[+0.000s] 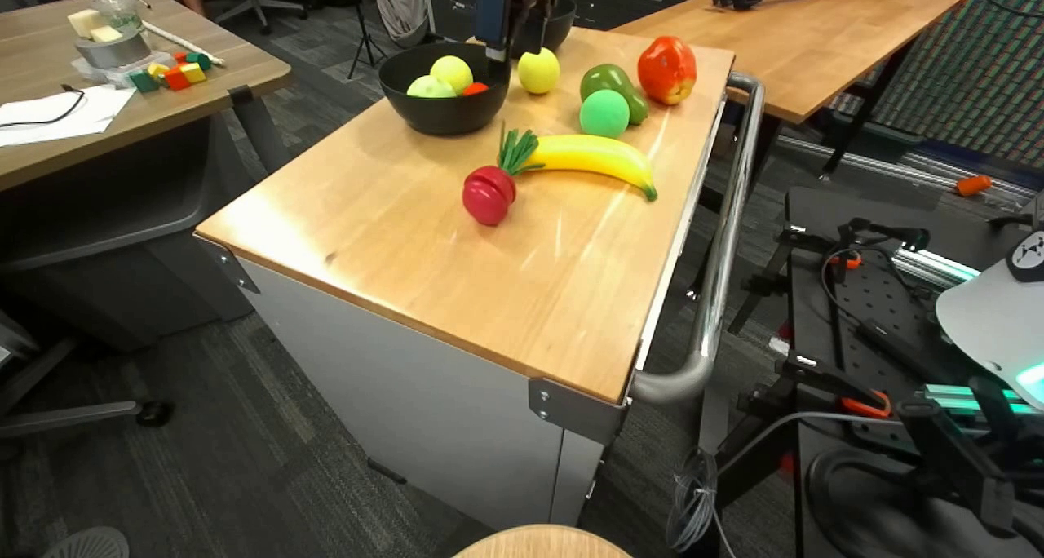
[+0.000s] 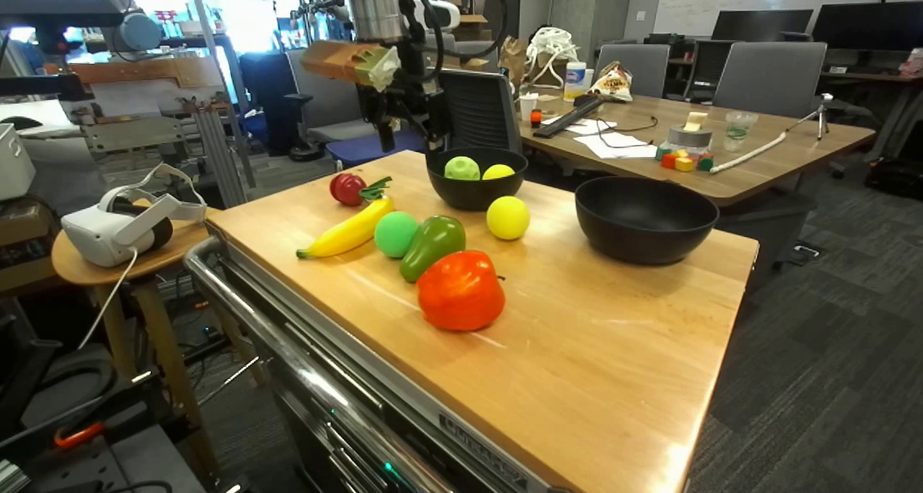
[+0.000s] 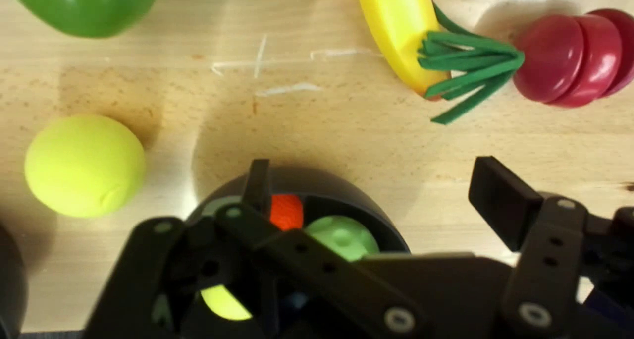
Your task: Place the fruits and vegetables inside the two black bowls
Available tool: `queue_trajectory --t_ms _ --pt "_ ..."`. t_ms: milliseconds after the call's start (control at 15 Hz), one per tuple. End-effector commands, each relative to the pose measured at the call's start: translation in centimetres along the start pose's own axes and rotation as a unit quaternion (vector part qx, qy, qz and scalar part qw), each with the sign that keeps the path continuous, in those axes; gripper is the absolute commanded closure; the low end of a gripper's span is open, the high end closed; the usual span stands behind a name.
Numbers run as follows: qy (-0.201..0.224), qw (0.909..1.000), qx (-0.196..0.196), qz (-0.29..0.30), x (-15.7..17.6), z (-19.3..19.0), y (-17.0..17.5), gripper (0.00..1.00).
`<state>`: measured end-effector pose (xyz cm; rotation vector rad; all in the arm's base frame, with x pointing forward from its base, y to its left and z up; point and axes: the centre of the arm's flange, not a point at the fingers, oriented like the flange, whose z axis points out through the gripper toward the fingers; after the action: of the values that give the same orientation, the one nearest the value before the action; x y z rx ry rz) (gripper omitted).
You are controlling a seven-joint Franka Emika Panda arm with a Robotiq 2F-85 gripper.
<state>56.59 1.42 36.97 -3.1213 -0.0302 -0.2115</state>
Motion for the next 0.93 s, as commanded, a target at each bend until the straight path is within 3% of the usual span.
queue_trajectory --t_ms 0,467,867 --pt "0.015 0.9995 0.027 0.010 -2.9 0.2 3.6 0.00" --pt "0.040 0.9989 -0.009 0.023 -5.5 2.2 8.2 0.00" --pt "0.014 0.9992 -0.023 0.031 -7.5 3.6 9.7 0.00"
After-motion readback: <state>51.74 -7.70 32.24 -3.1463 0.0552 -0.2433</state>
